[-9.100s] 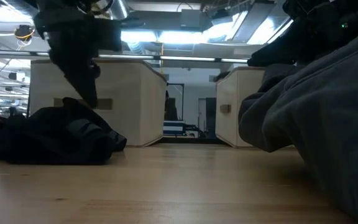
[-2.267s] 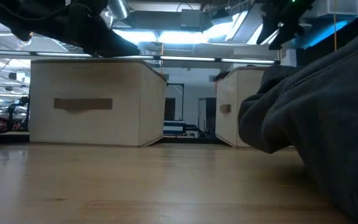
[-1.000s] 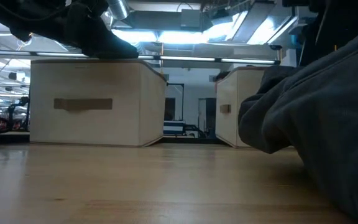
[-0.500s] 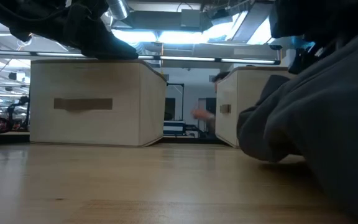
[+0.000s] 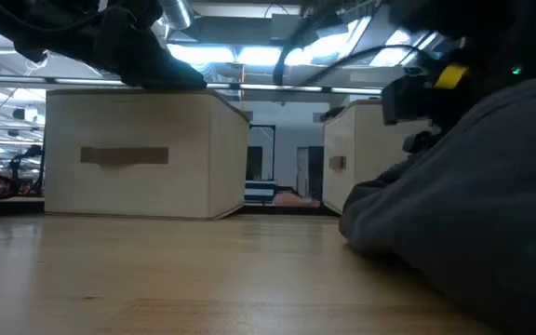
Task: Sort clothes
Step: Put the gray shorts into the left laundry organizer
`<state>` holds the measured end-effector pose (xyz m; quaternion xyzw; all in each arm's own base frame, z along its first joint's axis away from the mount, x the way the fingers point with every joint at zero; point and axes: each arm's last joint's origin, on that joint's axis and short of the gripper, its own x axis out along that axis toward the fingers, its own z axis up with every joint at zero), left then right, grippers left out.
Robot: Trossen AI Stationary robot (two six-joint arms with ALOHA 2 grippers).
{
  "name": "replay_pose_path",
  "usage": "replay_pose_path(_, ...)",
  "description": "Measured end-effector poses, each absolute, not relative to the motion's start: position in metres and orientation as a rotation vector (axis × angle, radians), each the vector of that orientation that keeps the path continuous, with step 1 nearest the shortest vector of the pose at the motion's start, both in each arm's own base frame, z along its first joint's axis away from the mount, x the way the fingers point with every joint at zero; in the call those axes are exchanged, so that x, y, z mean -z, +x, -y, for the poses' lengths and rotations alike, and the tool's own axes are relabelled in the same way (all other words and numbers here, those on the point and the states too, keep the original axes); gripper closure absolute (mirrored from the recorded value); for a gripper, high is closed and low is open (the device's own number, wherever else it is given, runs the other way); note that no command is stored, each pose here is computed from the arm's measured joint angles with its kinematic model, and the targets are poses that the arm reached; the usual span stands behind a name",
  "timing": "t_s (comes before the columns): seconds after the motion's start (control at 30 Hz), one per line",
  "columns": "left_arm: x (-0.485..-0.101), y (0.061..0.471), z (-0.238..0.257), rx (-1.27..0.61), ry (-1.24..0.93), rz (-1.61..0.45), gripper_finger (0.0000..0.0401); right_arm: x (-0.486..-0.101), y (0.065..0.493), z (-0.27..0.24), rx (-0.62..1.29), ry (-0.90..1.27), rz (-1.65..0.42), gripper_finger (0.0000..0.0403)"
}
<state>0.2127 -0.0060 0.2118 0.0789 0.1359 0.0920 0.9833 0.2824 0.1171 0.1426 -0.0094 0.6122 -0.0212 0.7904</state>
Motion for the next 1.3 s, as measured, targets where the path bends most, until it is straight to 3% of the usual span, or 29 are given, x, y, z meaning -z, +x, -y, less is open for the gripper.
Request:
replay_pose_path(0.23,-0.211,0.213,0.006,-0.185,0.16,-0.277,0.0215,-0.121,0.294,-0.102,0.112,-0.038,-1.365,0.0081)
replay_pose_path(0.33,-0.211,0.213,0.006,-0.186,0.16,-0.278,0.0215,-0.12,0.297,-0.096,0.14,-0.028,-1.356,0.0107)
replay_pose_path(0.43,-0.211,0.213,0.006,-0.186,0.16,-0.277,0.0215,-0.12,0.299,-0.091,0.171,-0.034,-1.34,0.0162)
replay_pose_path(0.7,-0.211,0.213,0.006,-0.186,0.155,-0.277,0.0215,-0.116,0.299,-0.085,0.31,-0.155,-1.285,0.0369)
replay_pose_path(0.97,-0.211,0.213,0.006,-0.186,0.156,-0.279,0.0215,-0.123,0.298,-0.085,0.314,-0.152,-1.258,0.0366)
replay_pose_path(1.3,-0.211,0.212,0.006,-0.186,0.156,-0.285,0.0215,-0.177,0.289,-0.081,0.296,-0.12,-1.085,0.0366)
